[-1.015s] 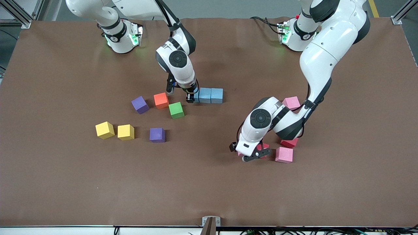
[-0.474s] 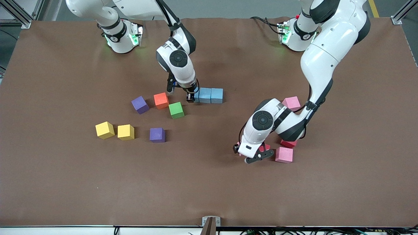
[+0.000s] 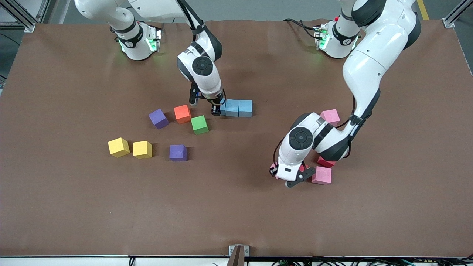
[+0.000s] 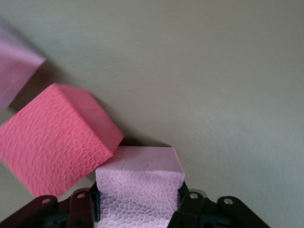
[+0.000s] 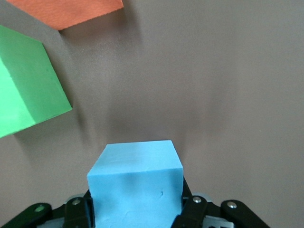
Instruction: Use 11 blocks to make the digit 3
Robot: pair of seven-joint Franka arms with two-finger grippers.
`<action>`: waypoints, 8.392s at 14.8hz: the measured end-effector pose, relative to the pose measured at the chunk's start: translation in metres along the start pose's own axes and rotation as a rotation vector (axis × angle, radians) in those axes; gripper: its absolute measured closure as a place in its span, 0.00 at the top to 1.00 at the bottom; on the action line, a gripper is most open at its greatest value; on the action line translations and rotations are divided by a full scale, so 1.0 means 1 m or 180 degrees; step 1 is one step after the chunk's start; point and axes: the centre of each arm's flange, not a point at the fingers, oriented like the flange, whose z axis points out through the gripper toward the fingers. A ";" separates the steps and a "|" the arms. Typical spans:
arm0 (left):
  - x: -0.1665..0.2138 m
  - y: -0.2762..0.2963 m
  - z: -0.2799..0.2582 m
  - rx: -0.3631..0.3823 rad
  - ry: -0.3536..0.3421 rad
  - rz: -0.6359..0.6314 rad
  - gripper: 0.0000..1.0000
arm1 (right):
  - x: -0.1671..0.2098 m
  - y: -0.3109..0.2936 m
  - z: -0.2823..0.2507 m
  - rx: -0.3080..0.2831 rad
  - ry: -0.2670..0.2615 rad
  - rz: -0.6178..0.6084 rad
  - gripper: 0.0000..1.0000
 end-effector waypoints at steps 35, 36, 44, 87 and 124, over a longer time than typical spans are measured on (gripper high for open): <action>-0.063 -0.036 -0.042 0.0222 -0.0022 -0.2815 0.56 | 0.000 -0.001 0.000 0.0057 0.0028 -0.0016 0.62; -0.063 -0.036 -0.042 0.0222 -0.0022 -0.2815 0.56 | 0.000 0.000 0.000 0.0059 0.0030 -0.0022 0.62; -0.063 -0.036 -0.041 0.0222 -0.0023 -0.2817 0.56 | 0.000 0.000 0.001 0.0060 0.0031 -0.0025 0.62; -0.040 -0.033 -0.058 0.0169 0.0024 -0.2925 0.56 | 0.075 -0.079 -0.098 0.0067 0.0183 -0.0948 1.00; -0.029 -0.038 -0.060 0.0221 0.0060 -0.2964 0.56 | 0.063 -0.084 -0.028 0.0138 0.0229 -0.3361 0.53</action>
